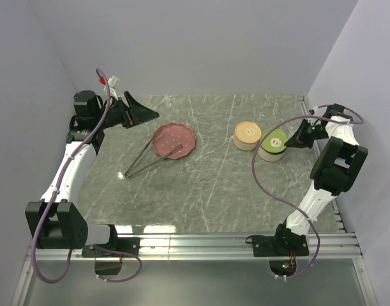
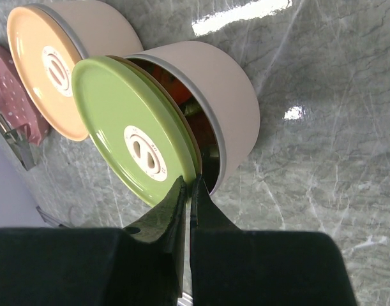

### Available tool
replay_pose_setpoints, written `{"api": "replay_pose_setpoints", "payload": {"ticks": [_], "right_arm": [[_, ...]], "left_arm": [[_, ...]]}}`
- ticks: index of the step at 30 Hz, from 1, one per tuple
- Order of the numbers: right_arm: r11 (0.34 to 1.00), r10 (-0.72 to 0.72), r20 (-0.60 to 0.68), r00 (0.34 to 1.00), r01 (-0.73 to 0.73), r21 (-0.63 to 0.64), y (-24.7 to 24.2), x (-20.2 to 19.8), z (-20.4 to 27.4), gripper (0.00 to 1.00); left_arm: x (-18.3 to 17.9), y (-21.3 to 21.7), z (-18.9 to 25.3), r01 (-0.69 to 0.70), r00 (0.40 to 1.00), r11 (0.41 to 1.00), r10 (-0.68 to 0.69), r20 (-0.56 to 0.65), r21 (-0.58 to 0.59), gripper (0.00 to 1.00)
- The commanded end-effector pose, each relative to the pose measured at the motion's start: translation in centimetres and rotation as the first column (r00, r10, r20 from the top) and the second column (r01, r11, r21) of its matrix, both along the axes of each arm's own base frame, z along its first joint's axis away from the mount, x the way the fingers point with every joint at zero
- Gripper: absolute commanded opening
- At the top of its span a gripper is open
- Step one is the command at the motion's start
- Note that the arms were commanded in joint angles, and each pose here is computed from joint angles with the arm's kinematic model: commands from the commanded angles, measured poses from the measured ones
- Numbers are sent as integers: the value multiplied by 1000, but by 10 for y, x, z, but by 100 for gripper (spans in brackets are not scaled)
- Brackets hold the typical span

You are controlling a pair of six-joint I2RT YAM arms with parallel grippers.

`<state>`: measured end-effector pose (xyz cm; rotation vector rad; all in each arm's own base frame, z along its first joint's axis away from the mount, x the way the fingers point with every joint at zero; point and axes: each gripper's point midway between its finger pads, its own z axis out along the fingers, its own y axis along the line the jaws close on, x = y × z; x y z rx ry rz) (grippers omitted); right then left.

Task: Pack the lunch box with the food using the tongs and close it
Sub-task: Put the lid back on the lunch box

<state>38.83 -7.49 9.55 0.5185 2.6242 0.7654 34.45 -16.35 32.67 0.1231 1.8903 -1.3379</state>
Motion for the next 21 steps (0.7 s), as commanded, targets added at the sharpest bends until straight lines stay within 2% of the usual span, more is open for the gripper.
{"api": "replay_pose_setpoints", "payload": {"ticks": [1, 5, 9, 16, 18, 21], "right_arm": [[1000, 10, 0, 1000, -10, -16, 0, 0, -7, 0], [1000, 20, -27, 999, -20, -13, 1, -4, -13, 1], [999, 24, -30, 999, -25, -30, 0, -7, -13, 15], [997, 18, -38, 999, -21, -70, -4, -11, -7, 27], [997, 13, -38, 999, -16, -78, -6, -11, -5, 37], [997, 13, -33, 999, -15, -77, -5, -11, -1, 42]], "left_arm": [[-2, 0, 15, 20, 998, 999, -19, 54, -28, 99], [-3, -1, 16, 26, 998, 999, -24, 52, -32, 99], [-3, -1, 16, 27, 998, 999, -25, 49, -38, 99], [-5, -1, 16, 28, 998, 999, -26, 49, -42, 99], [-5, -1, 16, 29, 998, 999, -27, 49, -44, 99], [-5, -2, 15, 33, 998, 998, -31, 47, -47, 99]]}}
